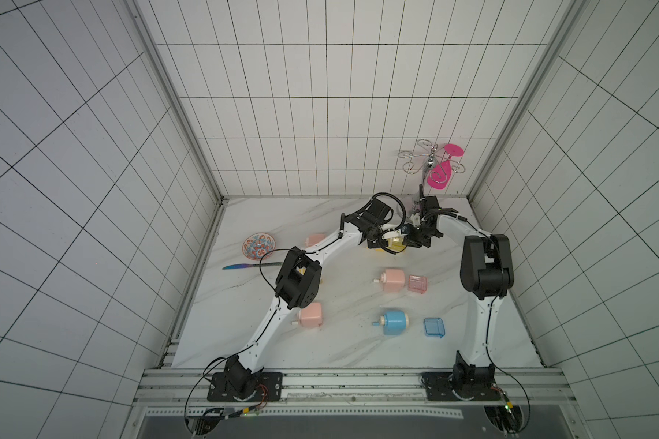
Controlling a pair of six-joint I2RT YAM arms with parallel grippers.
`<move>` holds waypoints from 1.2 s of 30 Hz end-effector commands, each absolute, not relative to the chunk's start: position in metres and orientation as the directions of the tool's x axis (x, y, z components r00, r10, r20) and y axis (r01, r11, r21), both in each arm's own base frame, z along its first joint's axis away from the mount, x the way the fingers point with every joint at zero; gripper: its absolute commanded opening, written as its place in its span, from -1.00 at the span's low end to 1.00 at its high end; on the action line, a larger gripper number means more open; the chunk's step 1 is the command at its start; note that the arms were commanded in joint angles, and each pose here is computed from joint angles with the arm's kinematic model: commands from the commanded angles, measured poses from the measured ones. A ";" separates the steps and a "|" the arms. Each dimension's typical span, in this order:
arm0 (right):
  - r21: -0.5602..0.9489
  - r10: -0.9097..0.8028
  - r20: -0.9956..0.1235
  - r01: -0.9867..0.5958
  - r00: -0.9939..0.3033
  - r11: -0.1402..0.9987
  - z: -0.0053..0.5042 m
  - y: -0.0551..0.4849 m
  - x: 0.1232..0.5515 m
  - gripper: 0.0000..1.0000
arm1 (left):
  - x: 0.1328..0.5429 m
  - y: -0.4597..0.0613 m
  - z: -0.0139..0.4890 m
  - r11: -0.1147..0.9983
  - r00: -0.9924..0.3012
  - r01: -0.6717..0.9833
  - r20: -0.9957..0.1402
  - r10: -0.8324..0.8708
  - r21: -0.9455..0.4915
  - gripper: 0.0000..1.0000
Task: Put the tray back into the pencil sharpener
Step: Close the container of the pencil sharpener.
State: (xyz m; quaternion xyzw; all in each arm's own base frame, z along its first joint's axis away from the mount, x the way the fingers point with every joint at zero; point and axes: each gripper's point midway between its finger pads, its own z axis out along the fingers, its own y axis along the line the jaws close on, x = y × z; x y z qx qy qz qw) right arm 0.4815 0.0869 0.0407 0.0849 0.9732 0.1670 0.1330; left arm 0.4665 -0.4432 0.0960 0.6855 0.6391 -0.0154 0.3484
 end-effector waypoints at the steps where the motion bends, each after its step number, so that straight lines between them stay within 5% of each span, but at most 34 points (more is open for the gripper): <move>1: 0.329 0.178 -0.227 0.097 -0.957 0.939 0.042 0.090 0.485 -0.74 | 0.466 -0.443 0.109 0.050 0.208 0.881 -0.479 0.853 0.471 0.10; 36: 0.140 0.032 -0.223 0.000 -0.974 0.990 0.055 0.092 0.482 -0.85 | 0.466 -0.444 0.110 0.050 0.210 0.878 -0.479 0.852 0.475 0.11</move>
